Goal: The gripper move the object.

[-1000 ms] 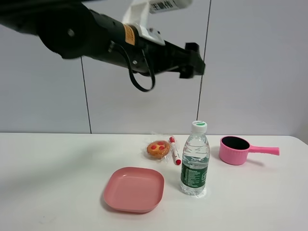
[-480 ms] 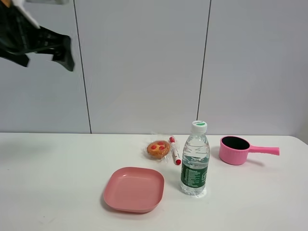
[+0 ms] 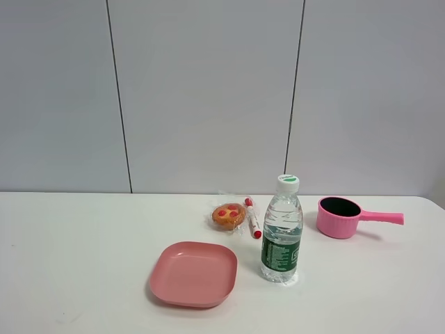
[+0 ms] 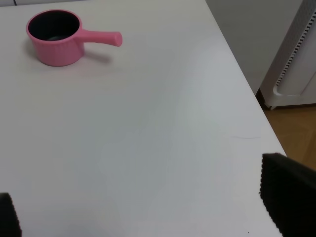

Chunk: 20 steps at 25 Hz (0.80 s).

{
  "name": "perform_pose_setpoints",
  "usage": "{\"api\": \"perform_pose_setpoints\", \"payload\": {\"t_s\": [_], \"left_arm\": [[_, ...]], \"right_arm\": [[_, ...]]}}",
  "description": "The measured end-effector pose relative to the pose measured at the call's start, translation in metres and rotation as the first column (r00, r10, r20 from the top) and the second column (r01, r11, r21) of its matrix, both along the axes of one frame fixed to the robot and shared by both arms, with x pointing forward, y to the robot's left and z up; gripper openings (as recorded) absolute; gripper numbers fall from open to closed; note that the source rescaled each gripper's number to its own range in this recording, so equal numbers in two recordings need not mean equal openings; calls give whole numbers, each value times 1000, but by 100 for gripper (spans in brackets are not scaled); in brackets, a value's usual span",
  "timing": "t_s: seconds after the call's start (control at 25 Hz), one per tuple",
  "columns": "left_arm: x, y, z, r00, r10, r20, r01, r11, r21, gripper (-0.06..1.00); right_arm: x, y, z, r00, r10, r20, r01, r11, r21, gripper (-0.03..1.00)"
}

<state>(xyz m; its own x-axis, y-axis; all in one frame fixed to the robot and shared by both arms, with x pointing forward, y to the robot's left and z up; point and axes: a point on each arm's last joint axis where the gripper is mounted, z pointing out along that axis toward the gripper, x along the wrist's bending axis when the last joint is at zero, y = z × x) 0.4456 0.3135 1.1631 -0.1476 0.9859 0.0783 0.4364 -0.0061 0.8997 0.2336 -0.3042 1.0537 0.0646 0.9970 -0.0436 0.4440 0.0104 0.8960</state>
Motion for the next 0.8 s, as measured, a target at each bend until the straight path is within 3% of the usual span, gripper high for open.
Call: {"api": "perform_pose_setpoints", "payload": {"t_s": [0.16, 0.32, 0.64, 0.8], "left_arm": [[-59, 2, 4, 990, 3, 143, -2, 1000, -13, 100], [-122, 1, -7, 974, 16, 228, 5, 996, -88, 100], [-198, -3, -52, 957, 23, 289, 40, 977, -211, 100], [-213, -5, -64, 969, 21, 246, 42, 968, -247, 100]], "right_arm": [[0, 0, 0, 1000, 0, 0, 0, 1000, 0, 100], [0, 0, 0, 1000, 0, 0, 0, 1000, 0, 100], [0, 0, 0, 1000, 0, 0, 0, 1000, 0, 100], [0, 0, 0, 1000, 0, 0, 0, 1000, 0, 100]]}}
